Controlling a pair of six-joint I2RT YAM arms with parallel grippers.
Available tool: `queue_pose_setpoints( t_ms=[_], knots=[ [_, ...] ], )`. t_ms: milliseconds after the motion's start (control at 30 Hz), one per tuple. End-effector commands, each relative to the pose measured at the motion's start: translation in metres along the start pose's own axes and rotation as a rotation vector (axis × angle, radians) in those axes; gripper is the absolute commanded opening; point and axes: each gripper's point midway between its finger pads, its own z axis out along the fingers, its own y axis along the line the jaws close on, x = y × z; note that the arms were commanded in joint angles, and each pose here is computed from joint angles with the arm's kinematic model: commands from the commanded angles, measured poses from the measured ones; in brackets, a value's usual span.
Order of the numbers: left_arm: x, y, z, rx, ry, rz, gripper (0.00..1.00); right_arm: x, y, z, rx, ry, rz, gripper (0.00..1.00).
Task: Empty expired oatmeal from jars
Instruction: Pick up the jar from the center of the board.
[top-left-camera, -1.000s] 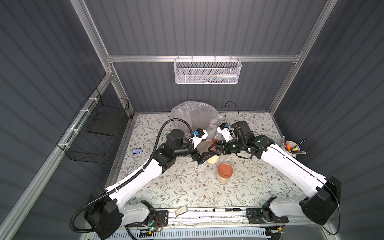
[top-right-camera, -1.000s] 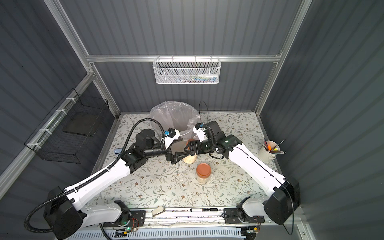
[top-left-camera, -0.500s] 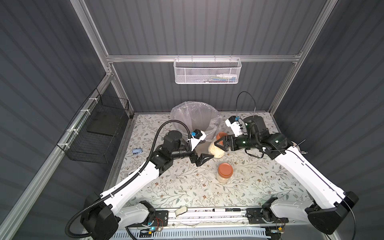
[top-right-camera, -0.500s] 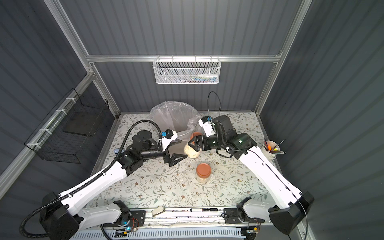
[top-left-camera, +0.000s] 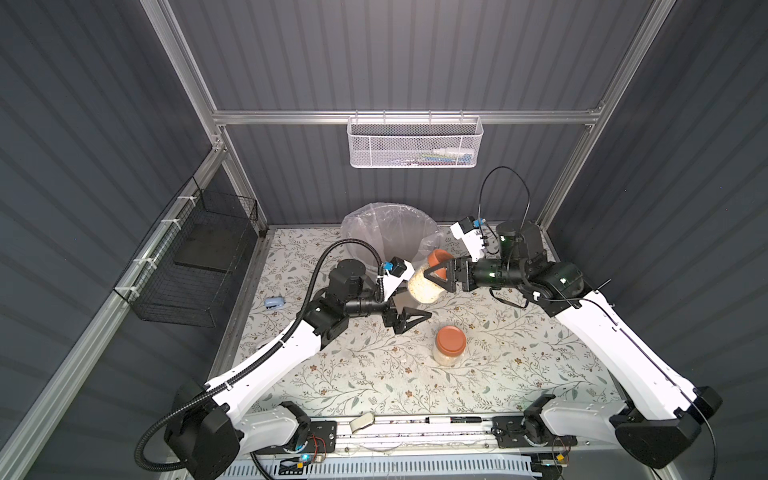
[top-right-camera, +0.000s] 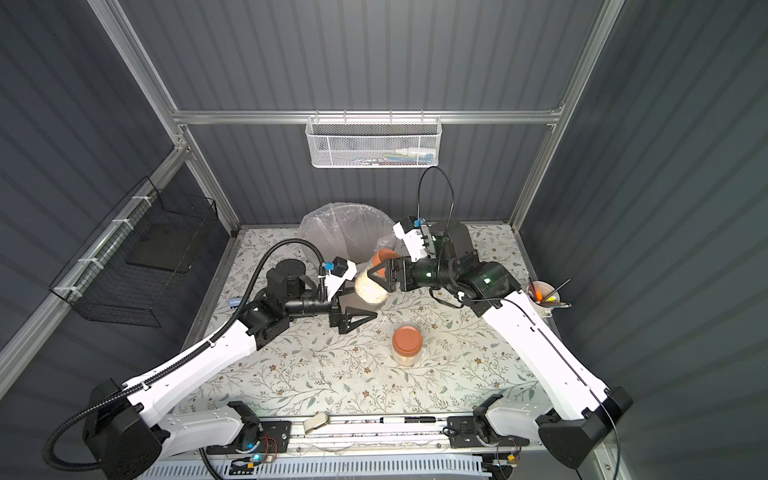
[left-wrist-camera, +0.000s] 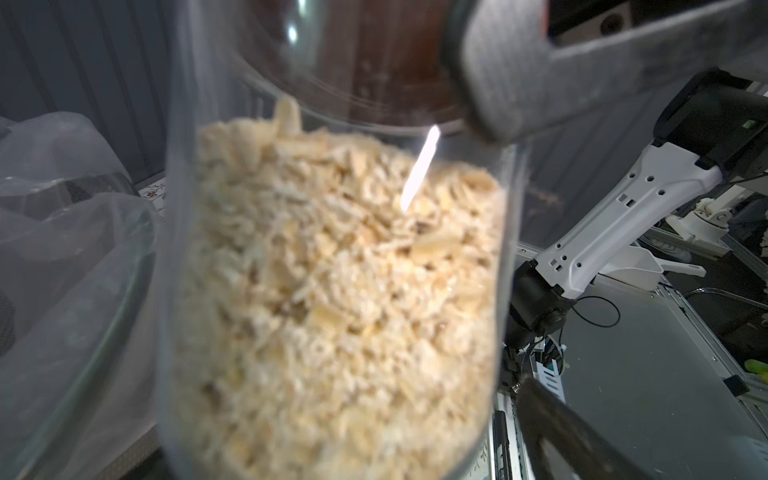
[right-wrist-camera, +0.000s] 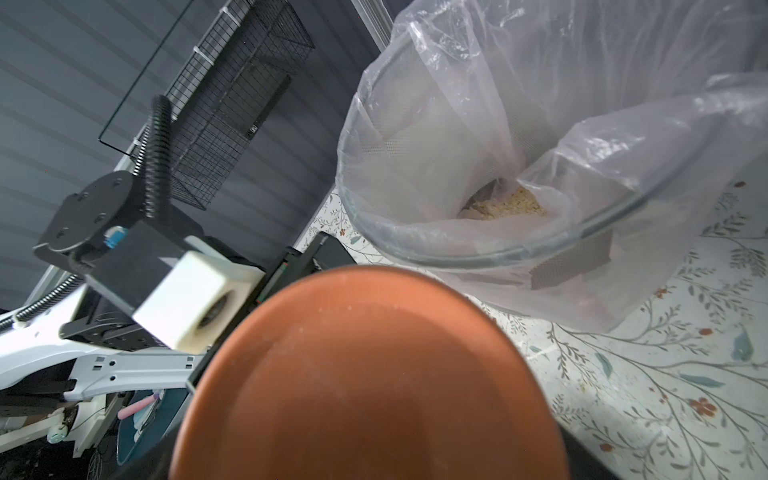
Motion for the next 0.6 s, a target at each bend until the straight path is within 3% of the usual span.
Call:
queue_pose_setpoints(
  t_ms=[0,433,567],
  knots=[
    [-0.020,-0.003,0.001,0.038,-0.040,0.017,1.00,-0.025,0.032,-0.008,-0.123,-0.098,-0.060,0.40],
    [-0.033,-0.001,0.005,0.044,-0.051,0.051,0.99,-0.010,0.026,0.011,-0.126,-0.044,-0.042,0.40],
    [-0.028,0.000,0.008,0.056,-0.037,0.035,0.92,-0.015,0.030,0.010,-0.142,-0.060,-0.040,0.40]
  ],
)
